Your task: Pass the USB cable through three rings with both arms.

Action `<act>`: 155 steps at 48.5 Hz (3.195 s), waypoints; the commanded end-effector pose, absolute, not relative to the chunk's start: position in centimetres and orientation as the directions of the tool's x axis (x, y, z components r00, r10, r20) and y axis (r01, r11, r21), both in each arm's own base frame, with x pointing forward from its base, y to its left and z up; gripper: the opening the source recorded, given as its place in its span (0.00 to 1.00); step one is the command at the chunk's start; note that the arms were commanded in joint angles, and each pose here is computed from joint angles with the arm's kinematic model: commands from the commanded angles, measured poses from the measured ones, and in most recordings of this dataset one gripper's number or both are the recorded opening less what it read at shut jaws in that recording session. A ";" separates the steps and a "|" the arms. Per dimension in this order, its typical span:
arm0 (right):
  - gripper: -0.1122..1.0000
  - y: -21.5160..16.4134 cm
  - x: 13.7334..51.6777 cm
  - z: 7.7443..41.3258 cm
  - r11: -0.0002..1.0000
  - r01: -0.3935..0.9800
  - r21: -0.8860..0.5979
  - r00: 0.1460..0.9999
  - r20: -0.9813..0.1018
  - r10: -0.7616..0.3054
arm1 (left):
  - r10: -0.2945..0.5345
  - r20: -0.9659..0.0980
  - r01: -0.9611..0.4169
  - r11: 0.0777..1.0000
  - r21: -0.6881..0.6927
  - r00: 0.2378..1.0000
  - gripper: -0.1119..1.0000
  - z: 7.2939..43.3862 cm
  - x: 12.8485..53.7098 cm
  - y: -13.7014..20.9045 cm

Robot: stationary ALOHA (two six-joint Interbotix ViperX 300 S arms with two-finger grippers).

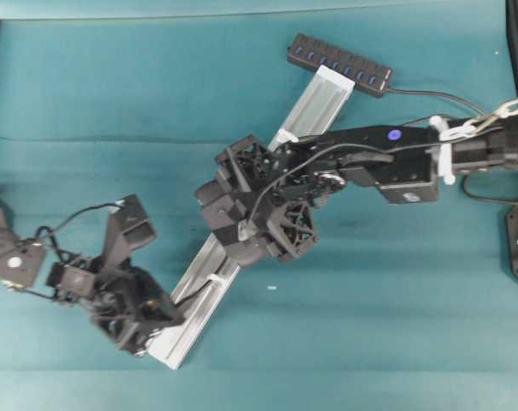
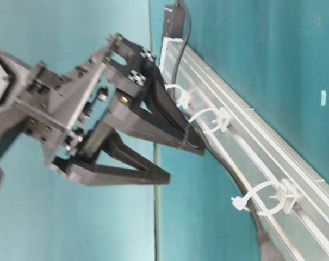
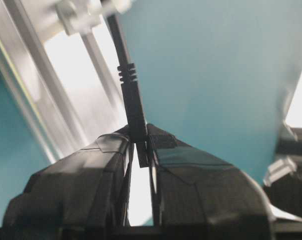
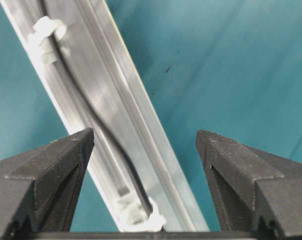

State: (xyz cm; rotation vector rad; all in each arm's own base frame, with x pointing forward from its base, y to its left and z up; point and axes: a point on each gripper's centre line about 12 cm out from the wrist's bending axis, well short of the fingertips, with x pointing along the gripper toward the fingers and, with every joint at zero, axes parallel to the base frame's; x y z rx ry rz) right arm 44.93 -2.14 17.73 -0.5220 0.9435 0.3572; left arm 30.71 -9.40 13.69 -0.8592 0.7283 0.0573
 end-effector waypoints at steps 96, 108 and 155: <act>0.88 -3.9 41.5 22.6 0.968 -0.191 -0.164 0.677 -0.736 0.009 | -0.242 -0.450 -0.149 0.724 -0.674 0.860 0.93 21.4 28.3 -7.9; 0.88 -4.6 40.5 25.9 0.989 -0.066 -0.131 0.773 -0.633 -0.032 | -0.179 -0.357 -0.047 0.839 -0.542 0.917 0.93 24.3 27.8 -5.4; 0.88 -5.3 28.9 30.9 0.978 0.193 0.084 0.926 -0.344 -0.153 | 0.034 -0.084 -0.052 0.971 -0.233 0.996 0.93 31.9 21.3 0.7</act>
